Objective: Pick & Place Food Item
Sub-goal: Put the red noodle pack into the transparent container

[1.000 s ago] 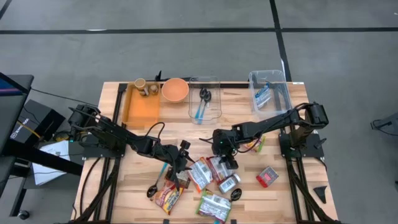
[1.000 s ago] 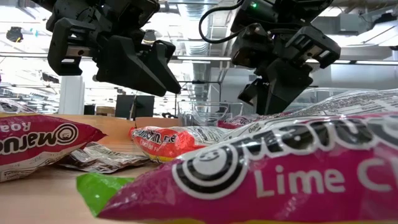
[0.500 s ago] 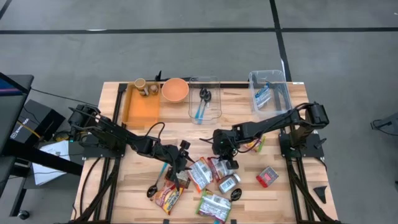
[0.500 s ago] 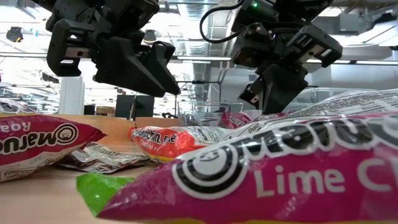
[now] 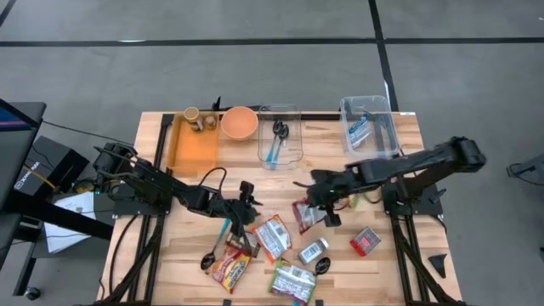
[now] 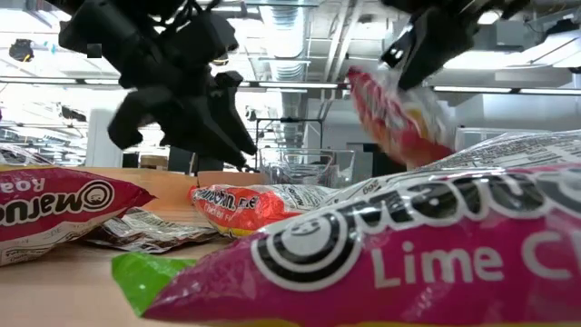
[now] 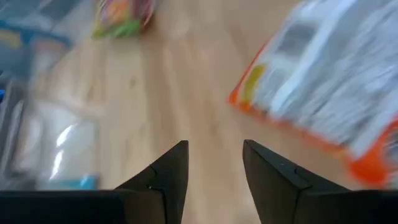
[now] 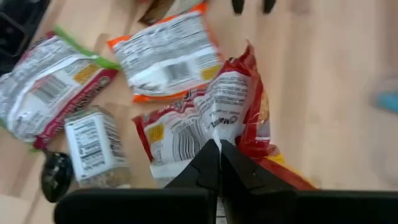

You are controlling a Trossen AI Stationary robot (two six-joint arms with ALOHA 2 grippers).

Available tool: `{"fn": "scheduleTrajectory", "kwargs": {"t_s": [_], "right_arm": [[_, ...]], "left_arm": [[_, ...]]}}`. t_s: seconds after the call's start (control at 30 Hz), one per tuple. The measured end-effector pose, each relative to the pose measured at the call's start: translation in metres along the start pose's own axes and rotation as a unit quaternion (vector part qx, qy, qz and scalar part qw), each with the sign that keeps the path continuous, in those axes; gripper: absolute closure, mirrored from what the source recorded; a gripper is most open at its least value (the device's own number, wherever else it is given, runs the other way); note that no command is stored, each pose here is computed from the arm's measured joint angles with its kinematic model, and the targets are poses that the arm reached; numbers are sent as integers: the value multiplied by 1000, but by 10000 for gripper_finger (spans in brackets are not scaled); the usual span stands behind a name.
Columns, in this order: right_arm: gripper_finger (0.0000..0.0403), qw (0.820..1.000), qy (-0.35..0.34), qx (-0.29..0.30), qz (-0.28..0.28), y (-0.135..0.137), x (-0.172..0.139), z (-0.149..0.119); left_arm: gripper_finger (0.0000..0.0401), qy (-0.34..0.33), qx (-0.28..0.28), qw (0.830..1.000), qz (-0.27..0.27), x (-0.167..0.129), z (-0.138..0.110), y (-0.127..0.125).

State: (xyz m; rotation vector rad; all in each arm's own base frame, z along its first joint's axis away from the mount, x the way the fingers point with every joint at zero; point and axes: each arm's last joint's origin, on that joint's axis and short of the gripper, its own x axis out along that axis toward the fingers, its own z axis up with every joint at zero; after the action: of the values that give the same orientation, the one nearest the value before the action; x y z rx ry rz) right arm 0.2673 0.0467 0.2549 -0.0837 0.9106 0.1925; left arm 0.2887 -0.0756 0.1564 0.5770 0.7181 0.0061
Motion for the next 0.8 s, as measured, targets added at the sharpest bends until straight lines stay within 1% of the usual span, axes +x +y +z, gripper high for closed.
{"fn": "scheduleTrajectory", "kwargs": {"t_s": [0.07, 0.17, 0.3, 0.43, 0.53, 0.63, 0.8], "right_arm": [[402, 999, -10, 4, -33, 3, -19, -3], [402, 995, -26, 16, -93, 5, -48, -10], [402, 985, -59, 35, -161, 2, -83, -20], [402, 969, -97, 51, -220, -4, -117, -33], [403, 954, -122, 67, -266, -8, -138, -44], [403, 933, -138, 85, -322, -13, -156, -55], [403, 884, -140, 124, -429, -24, -176, -71]], "left_arm": [[257, 18, -11, 1000, 11, 1, -4, 3], [257, 34, -41, 998, 26, 4, -8, 9], [257, 51, -74, 995, 39, 8, -14, 19], [257, 68, -85, 993, 48, 11, -20, 27], [257, 76, -102, 990, 55, 13, -23, 34], [257, 82, -109, 989, 60, 14, -26, 38], [257, 84, -113, 988, 62, 15, -27, 40]]}}
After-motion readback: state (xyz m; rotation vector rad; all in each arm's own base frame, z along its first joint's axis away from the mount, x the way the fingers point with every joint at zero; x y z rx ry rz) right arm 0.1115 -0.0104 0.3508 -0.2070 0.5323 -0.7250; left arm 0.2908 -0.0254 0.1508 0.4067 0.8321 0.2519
